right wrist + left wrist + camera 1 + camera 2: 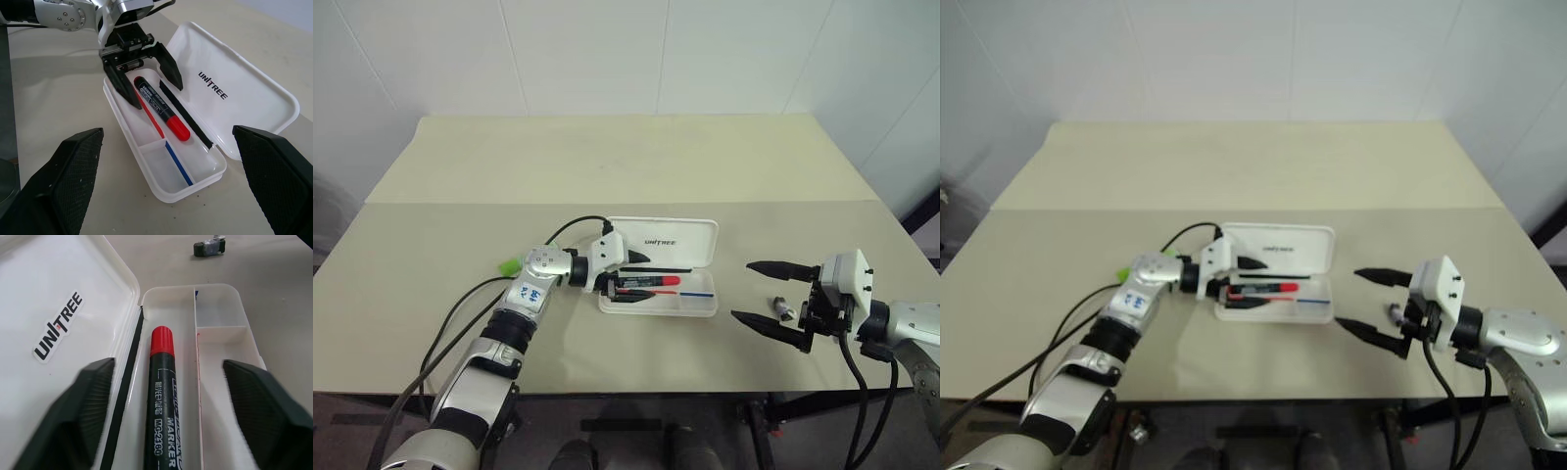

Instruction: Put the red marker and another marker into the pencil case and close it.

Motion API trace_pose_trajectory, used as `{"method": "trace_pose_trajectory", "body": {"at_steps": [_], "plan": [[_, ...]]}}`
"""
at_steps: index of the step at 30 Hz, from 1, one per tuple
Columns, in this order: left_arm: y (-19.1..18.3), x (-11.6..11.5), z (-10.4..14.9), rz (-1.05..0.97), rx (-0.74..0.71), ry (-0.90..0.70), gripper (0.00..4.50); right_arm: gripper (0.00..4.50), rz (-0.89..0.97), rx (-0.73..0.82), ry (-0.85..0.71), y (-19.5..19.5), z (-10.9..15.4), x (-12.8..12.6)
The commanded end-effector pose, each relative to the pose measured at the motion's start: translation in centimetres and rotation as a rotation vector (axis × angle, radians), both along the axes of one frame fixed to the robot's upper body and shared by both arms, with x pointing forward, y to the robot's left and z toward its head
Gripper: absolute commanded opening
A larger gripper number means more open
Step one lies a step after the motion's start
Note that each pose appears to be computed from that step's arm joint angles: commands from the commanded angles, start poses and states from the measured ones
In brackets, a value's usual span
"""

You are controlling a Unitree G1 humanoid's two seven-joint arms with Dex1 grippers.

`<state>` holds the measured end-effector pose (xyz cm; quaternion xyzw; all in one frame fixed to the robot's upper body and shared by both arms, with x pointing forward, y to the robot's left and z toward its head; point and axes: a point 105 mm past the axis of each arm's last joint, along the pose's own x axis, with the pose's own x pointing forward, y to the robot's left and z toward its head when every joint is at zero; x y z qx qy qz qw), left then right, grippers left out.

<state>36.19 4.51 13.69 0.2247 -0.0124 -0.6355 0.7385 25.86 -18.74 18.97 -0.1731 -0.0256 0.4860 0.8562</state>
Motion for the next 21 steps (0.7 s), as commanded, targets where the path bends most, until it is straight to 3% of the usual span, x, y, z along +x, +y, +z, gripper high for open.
{"method": "trace_pose_trajectory", "body": {"at_steps": [1, 5, 11, 21], "plan": [[-0.9, -1.2, 2.2, -0.093, -0.046, -0.034, 4.47, 4.50, 0.026, 0.012, -0.048, 0.6, 1.2, -0.2], [-0.6, -3.1, 2.5, -0.183, -0.059, 0.008, 4.47, 4.50, 0.033, 0.012, -0.049, 0.6, 1.3, 0.1], [1.5, -4.5, 3.2, -0.163, -0.089, 0.024, 4.47, 4.50, 0.060, 0.020, -0.041, 1.0, 1.3, 0.7], [9.9, -7.5, 4.3, -0.003, -0.100, 0.054, 4.47, 4.50, 0.156, 0.063, -0.034, 2.3, 2.0, 0.8]]}}
